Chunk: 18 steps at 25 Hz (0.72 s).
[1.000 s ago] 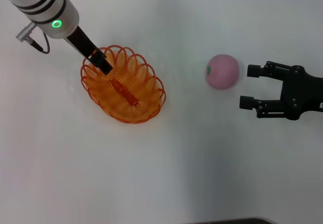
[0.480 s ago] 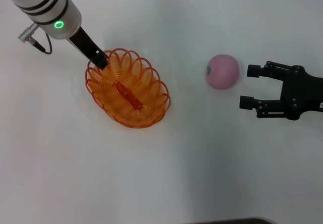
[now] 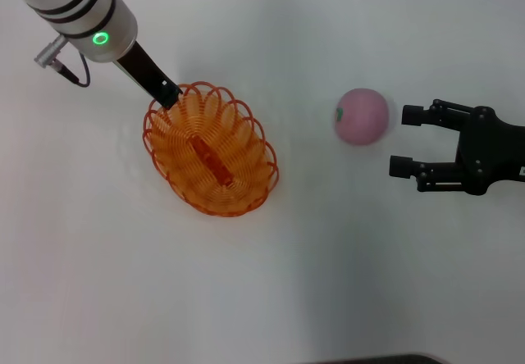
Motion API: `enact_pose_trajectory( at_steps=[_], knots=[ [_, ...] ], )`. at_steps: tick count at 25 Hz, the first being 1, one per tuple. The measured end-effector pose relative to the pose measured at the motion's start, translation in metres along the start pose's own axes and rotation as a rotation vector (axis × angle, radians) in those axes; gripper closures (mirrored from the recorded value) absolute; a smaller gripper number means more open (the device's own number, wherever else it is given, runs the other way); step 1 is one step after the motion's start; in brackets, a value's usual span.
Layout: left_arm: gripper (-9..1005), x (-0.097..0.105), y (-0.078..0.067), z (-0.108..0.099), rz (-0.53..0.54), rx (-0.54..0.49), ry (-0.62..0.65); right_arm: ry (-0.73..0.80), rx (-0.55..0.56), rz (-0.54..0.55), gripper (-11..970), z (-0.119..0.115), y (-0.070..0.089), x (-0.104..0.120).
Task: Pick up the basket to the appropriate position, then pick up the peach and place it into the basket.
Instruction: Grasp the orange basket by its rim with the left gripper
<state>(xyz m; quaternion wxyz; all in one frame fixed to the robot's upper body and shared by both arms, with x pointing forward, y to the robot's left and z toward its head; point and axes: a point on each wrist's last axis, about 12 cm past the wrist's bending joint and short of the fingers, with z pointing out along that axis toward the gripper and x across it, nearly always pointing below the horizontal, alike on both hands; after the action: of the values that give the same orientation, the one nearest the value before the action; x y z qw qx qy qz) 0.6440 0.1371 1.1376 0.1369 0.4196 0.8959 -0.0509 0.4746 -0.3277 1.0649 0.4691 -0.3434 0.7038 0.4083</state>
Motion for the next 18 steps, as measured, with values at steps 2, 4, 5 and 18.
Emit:
enact_pose_trajectory(
  at_steps=[2,4,5,18],
  knots=[
    [903,0.000,-0.001,-0.001,-0.001,0.004,-0.002,0.000,0.000,0.000,20,0.000,0.000,0.000],
    [918,0.001,-0.002,-0.003,-0.005,0.013,-0.009,0.000,0.000,0.000,20,0.000,0.000,0.000],
    [919,0.000,-0.002,-0.003,-0.008,0.016,-0.014,0.000,0.001,0.000,20,0.000,0.000,0.000],
    [944,0.008,0.001,-0.034,-0.145,0.155,-0.139,-0.007,0.003,-0.009,21,-0.006,-0.001,-0.003]
  ],
)
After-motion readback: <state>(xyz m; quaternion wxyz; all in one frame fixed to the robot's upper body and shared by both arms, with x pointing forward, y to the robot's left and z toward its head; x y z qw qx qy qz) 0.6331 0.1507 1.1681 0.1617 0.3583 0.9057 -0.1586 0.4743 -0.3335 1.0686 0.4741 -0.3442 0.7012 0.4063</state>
